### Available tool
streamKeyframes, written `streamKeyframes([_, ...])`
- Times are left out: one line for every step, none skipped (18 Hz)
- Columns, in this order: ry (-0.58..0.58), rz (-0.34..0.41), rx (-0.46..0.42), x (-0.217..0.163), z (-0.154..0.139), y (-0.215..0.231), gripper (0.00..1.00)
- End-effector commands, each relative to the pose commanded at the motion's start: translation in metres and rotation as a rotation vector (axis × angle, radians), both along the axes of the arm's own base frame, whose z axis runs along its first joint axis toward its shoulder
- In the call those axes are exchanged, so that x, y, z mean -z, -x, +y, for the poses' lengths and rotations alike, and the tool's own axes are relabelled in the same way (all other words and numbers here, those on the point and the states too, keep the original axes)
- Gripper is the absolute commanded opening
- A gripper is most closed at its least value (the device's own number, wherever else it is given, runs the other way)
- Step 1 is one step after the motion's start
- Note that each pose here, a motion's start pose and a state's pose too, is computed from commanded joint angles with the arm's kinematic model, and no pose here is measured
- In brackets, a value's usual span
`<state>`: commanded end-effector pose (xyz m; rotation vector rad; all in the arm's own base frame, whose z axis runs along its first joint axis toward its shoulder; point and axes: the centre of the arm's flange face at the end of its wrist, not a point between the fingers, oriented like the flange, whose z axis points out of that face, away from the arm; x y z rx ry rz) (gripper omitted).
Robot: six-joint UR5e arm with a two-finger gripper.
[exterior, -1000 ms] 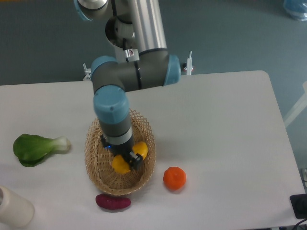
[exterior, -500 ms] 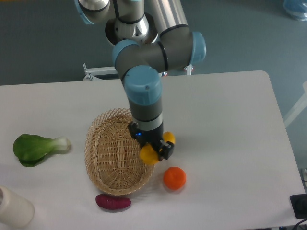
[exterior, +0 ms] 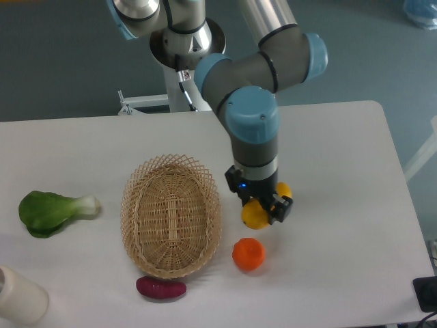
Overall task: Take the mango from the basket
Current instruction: 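Lift the mango out of the basket and carry it beside the orange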
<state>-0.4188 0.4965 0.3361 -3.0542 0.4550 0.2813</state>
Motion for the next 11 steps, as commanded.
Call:
streamKeyframes([0.002, -0.002, -0.005, 0.003, -0.003, 0.005, 0.4])
streamKeyframes([0.005, -0.001, 0.006, 0.004, -0.004, 0.008, 0.41])
streamKeyframes([0.007, -0.001, 0.016, 0.004, -0.008, 0.012, 0.41])
streamKeyframes([0.011, -0.005, 0.024, 0.006, -0.014, 0.018, 0.41])
streamKeyframes([0.012, -0.006, 0.031, 0.006, -0.018, 0.024, 0.4])
streamKeyframes([0.01, -0.006, 0.033, 0.006, -0.021, 0.029, 0.4])
streamKeyframes([0.01, -0.006, 0.028, 0.006, -0.027, 0.035, 0.4])
streamKeyframes([0.01, -0.008, 0.032, 0.006, -0.03, 0.038, 0.41])
streamKeyframes([0.013, -0.011, 0.038, 0.007, -0.033, 0.041, 0.41])
streamKeyframes([0.019, -0.015, 0.05, 0.007, -0.038, 0.044, 0.41])
streamKeyframes([0.024, -0.02, 0.062, 0.008, -0.039, 0.044, 0.41])
